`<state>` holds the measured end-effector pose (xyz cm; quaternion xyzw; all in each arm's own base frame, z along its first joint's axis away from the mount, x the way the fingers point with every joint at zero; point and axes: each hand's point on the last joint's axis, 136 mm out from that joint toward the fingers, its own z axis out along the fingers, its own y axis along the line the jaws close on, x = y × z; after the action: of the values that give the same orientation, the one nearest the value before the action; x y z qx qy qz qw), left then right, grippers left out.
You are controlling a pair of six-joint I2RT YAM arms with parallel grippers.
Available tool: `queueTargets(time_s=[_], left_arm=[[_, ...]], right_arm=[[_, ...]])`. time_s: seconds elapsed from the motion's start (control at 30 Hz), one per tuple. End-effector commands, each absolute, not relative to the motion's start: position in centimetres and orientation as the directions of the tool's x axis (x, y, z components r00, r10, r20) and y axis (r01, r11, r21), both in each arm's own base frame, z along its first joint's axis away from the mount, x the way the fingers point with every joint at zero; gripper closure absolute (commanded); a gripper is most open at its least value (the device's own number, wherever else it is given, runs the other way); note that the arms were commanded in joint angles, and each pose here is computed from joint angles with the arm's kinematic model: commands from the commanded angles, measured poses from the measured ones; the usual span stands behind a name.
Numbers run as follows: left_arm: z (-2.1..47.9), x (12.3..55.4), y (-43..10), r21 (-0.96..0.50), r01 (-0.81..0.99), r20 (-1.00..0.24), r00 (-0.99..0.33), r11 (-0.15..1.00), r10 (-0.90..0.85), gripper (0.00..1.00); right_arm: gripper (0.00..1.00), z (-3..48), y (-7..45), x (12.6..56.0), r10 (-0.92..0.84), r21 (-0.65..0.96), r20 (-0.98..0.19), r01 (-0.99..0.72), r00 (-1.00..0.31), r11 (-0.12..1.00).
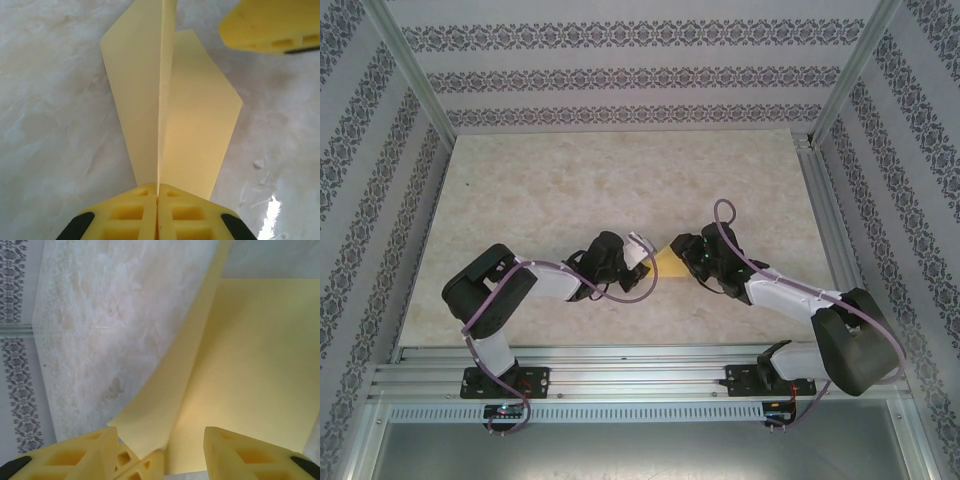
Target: Fold a paper plane with a square sheet of paper (pick it up from the middle)
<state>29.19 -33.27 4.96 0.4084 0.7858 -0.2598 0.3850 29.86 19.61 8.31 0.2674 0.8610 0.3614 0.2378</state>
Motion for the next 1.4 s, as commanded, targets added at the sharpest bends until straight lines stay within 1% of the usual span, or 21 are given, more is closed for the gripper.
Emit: queueTargets(time_s=[0.0,0.13,0.27,0.43,0.6,0.8,1.0,1.17,1.27,1.37], left_arm=[[4.2,27.6,-34.0,-0.246,0.812,-0.743,-0.509,0.53,0.435,0.91],[4.5,27.2,-34.6,-0.335,0.776,-0.694,-0.587,0.535,0.417,0.92],[4.3,26.9,-34.9,-0.396,0.735,-0.647,-0.649,0.551,0.4,0.92],[3.8,27.0,-34.8,-0.432,0.69,-0.609,-0.698,0.58,0.377,0.92],[3.5,27.1,-34.9,-0.464,0.661,-0.579,-0.73,0.59,0.363,0.91],[3.4,27.4,-34.9,-0.51,0.619,-0.548,-0.769,0.597,0.329,0.88],[3.3,27.6,-35.0,-0.535,0.598,-0.531,-0.788,0.597,0.313,0.83],[4.3,28.3,-35.1,-0.54,0.596,-0.548,-0.785,0.594,0.289,0.71],[5.0,29.0,-35.5,-0.536,0.603,-0.564,-0.777,0.59,0.281,0.67],[5.1,29.5,-35.8,-0.529,0.608,-0.567,-0.772,0.592,0.287,0.66]], right_arm=[[0.52,7.7,18.9,28.9,0.559,0.724,-0.286,0.207,-0.778,0.658],[0.52,7.4,19.3,28.7,0.502,0.728,-0.317,0.133,-0.805,0.673],[0.54,6.7,19.8,29.2,0.449,0.706,-0.329,0.099,-0.83,0.701],[0.57,6.3,20.5,30.4,0.426,0.712,-0.332,0.073,-0.842,0.698],[0.58,5.8,21.1,30.9,0.402,0.709,-0.329,0.057,-0.854,0.703],[0.59,4.8,21.2,31.2,0.392,0.694,-0.313,0.074,-0.865,0.716],[0.6,4.0,21.1,31.2,0.389,0.681,-0.304,0.087,-0.869,0.727],[0.6,3.5,21.2,31.2,0.384,0.683,-0.294,0.089,-0.875,0.725],[0.6,3.4,21.3,31.2,0.382,0.687,-0.292,0.086,-0.877,0.722],[0.6,3.6,21.4,31.3,0.382,0.691,-0.295,0.08,-0.876,0.719]])
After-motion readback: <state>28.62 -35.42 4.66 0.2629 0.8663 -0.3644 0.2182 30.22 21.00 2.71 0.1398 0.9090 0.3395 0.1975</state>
